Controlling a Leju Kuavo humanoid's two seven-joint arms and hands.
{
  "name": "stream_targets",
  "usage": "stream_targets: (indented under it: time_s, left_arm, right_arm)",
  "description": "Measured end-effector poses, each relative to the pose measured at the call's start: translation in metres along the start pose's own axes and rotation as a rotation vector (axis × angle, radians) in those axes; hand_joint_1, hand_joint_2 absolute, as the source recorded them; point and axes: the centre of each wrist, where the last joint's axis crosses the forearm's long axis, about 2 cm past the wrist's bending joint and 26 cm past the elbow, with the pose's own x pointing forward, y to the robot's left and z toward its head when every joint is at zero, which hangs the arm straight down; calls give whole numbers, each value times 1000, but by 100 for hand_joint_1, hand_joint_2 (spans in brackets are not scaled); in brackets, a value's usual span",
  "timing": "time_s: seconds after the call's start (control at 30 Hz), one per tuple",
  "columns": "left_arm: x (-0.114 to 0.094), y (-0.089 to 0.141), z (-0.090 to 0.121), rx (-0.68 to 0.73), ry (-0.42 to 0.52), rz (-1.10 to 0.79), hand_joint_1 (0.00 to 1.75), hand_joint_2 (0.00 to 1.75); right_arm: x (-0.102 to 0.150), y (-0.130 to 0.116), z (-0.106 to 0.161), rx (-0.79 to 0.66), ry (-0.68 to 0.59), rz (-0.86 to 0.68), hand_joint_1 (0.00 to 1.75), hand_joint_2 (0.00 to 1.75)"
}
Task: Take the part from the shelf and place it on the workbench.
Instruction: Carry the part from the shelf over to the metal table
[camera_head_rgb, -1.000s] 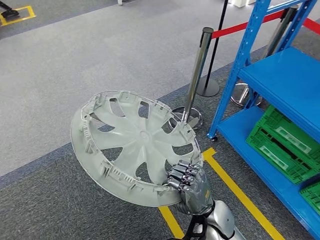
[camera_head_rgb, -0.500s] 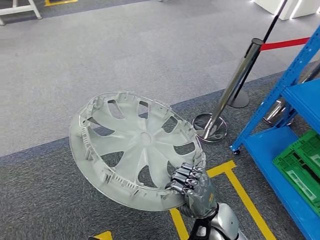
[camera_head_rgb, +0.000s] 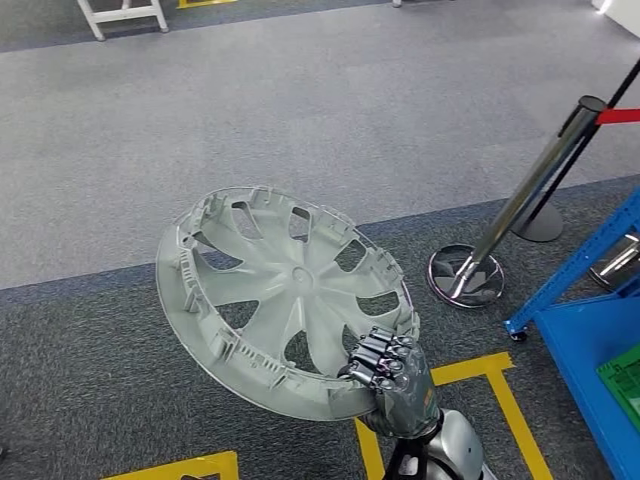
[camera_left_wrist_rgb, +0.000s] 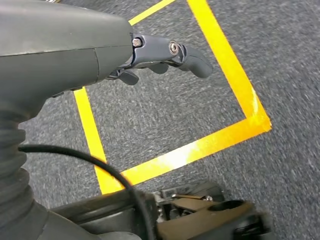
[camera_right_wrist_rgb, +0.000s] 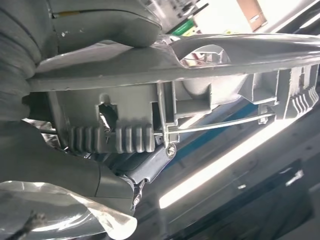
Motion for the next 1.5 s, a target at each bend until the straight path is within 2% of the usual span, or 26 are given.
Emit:
stream_targets:
  time_s: [0.67,1.0,1.5]
  left_arm:
    - [-4,-1,1,-21,-15,23,0,175]
    - [-7,-2,3,-51,32,34,0,175]
    - [-10,-2,4,-66,39,44,0,175]
  right_arm:
    - [3,-9,3,-31,9,22,175,175]
    - [5,-15,-9,-19,-48,158,175,175]
    - [6,-22,-7,-15,-39,209,175,175]
